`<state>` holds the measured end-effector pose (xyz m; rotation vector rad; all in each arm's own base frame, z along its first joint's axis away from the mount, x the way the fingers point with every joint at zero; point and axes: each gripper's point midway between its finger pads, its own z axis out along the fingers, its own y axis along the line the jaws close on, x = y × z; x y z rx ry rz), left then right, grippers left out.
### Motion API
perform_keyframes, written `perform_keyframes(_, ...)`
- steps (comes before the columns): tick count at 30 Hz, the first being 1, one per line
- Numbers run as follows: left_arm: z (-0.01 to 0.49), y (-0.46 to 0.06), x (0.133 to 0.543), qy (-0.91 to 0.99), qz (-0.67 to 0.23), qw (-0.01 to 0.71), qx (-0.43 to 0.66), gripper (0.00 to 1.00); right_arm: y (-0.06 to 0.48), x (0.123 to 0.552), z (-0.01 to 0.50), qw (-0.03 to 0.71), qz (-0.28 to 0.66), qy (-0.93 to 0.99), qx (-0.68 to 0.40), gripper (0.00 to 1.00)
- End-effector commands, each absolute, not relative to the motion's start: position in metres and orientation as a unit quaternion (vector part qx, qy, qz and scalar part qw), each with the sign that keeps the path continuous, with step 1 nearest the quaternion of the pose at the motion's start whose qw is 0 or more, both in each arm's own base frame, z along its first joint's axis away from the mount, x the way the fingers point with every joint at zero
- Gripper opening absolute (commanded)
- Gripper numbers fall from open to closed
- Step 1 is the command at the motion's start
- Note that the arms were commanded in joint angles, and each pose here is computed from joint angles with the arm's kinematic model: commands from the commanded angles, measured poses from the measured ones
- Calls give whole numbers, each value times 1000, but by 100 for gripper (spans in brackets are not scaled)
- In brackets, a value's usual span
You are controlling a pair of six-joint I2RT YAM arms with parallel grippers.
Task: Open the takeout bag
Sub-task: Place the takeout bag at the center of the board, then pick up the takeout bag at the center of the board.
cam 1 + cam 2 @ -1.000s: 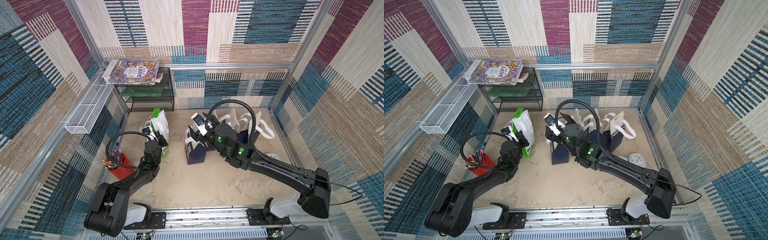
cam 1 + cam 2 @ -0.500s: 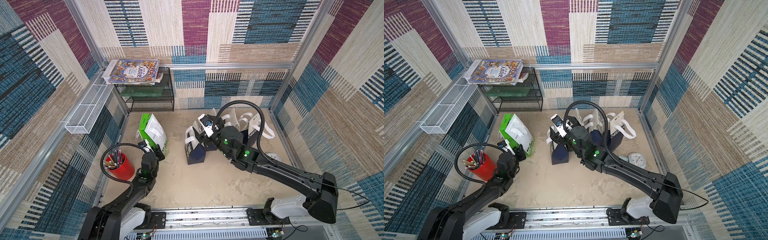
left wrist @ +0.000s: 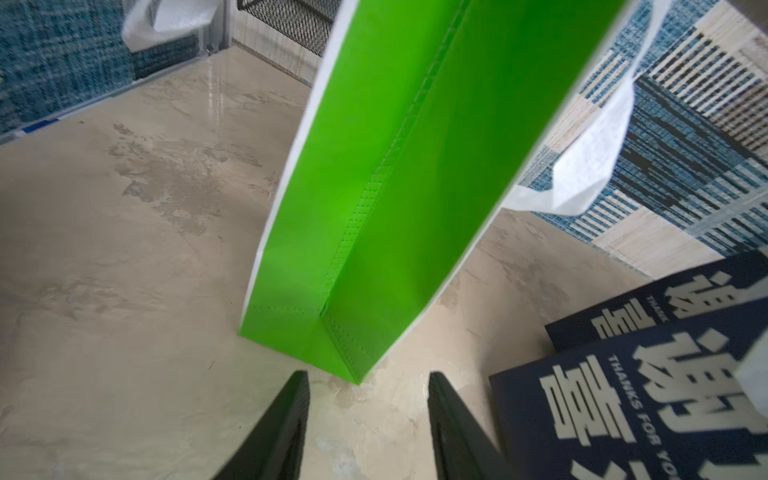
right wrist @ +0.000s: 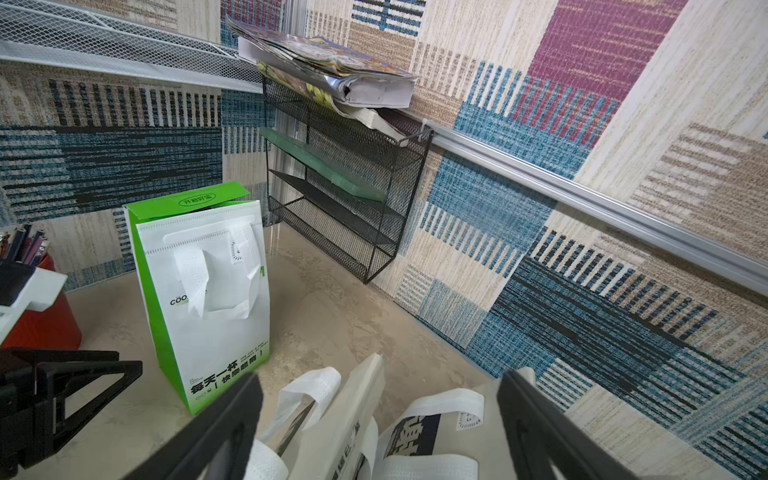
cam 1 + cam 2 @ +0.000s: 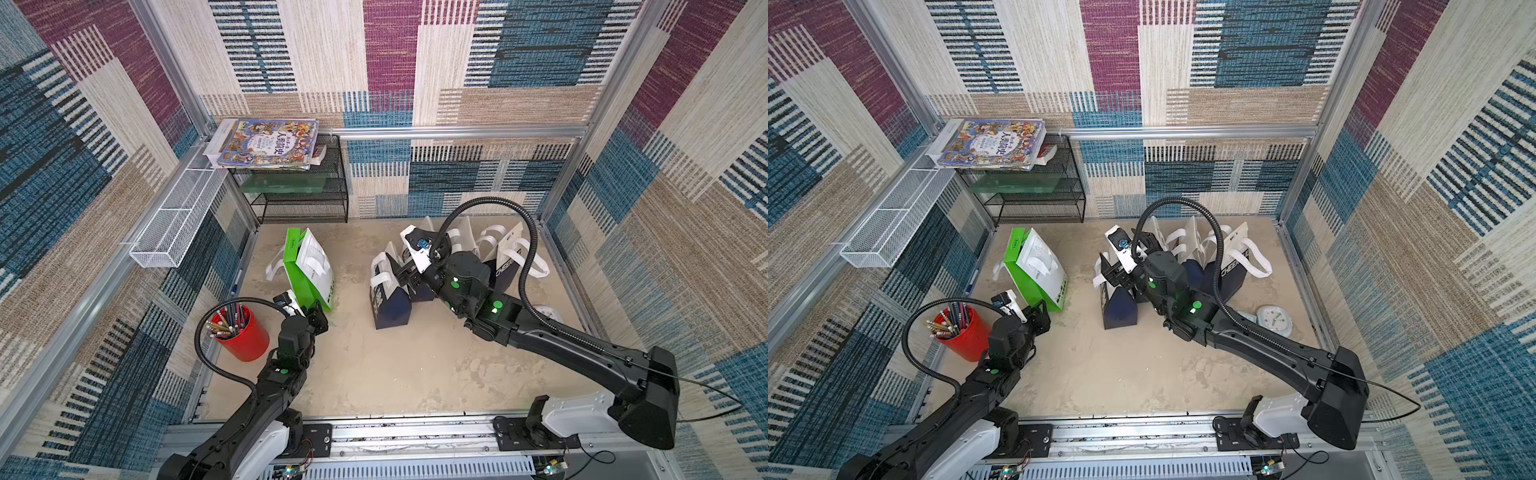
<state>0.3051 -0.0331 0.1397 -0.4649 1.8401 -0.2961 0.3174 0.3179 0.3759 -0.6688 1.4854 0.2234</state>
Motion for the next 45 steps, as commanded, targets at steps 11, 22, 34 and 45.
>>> perform_keyframes(11,138,-114,267,807,-209,552,-13,38,308,345,377,655,133,700,-249,91)
perform_keyframes(22,178,-205,266,795,-200,550,160,41,294,357,379,659,122,707,-225,89)
perform_keyframes(34,184,-236,302,788,-196,567,138,40,273,353,389,675,109,698,-212,89)
perform_keyframes(45,183,-214,337,792,-124,591,93,29,266,352,386,671,101,702,-216,88)
